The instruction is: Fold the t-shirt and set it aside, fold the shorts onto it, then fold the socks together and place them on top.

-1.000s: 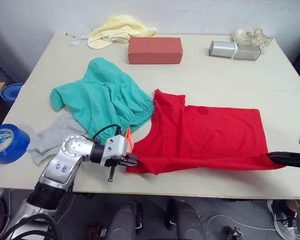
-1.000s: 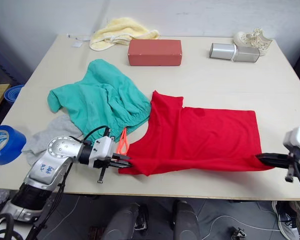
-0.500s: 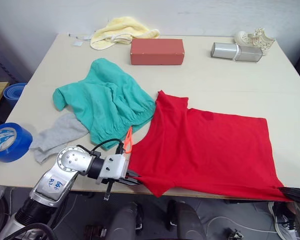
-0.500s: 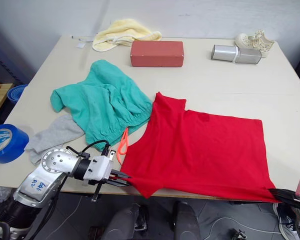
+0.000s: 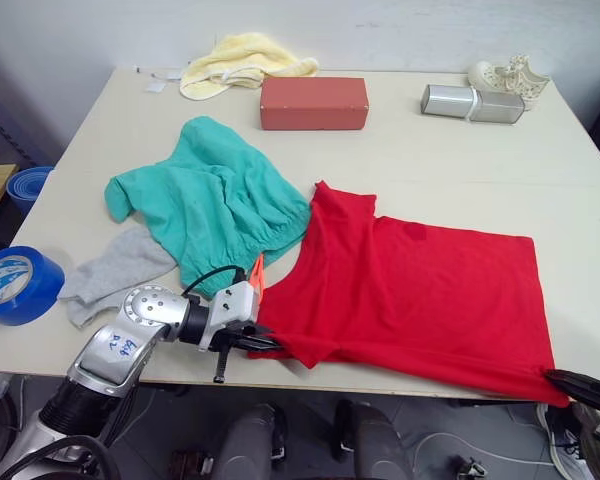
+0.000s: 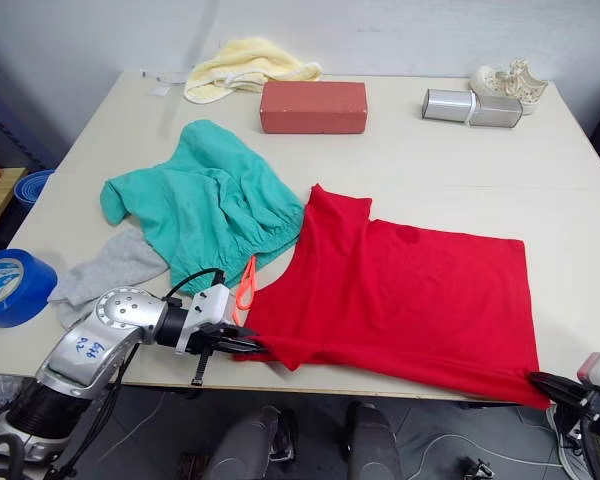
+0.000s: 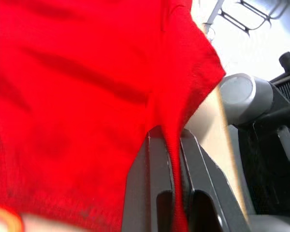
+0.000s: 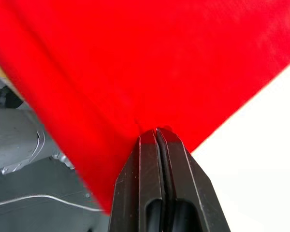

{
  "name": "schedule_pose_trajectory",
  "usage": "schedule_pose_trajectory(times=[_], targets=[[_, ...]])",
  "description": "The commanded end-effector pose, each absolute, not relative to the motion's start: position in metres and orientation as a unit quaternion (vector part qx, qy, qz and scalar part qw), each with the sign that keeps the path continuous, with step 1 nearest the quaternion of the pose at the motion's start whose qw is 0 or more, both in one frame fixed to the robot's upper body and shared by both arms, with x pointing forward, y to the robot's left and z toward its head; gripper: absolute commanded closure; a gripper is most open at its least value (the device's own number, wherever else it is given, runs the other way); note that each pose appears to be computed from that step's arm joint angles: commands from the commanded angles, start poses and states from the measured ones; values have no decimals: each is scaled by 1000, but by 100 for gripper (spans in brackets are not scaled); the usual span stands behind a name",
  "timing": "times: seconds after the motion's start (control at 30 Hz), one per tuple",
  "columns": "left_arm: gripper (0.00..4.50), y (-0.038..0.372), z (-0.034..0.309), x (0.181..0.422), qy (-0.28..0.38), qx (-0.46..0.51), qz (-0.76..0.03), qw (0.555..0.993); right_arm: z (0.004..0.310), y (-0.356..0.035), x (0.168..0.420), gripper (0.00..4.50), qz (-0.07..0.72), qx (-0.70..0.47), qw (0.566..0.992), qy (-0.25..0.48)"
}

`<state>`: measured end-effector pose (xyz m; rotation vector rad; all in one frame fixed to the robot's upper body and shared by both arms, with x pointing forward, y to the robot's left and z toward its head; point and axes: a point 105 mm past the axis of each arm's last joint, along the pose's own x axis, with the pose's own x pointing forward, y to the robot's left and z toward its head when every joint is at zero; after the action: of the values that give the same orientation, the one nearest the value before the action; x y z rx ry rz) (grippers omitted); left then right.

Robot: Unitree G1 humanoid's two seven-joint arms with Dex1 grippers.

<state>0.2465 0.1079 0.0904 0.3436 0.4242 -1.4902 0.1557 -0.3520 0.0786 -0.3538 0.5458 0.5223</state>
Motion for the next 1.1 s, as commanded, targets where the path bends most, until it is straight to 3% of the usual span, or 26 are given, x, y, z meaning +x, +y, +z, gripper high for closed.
schedule_pose_trajectory(times=[0.03,0.1,0.23,0.43,0.57,0.73,0.83,1.03,1.1], targets=[[426,103,95,249,195,132,-669,705,73,-347,157,450,235,-145,921,274],[388,100,96,251,189,129,-666,710,77,-347,162,432,216,-123,932,263],[280,99,106,257,145,145,-664,719,87,-347,162,340,215,-148,932,250],[278,106,139,260,59,136,-669,728,128,-351,169,125,206,-188,945,173],[278,110,144,263,47,142,-664,733,144,-334,172,6,242,-185,942,140],[278,106,145,269,32,175,-656,734,144,-299,171,6,316,-195,920,128],[278,95,154,254,-10,162,-696,700,145,-277,168,6,356,-182,909,116],[278,87,137,228,2,173,-744,645,138,-246,162,6,420,-159,886,116],[334,82,132,228,5,176,-744,645,131,-240,161,61,429,-156,881,125]])
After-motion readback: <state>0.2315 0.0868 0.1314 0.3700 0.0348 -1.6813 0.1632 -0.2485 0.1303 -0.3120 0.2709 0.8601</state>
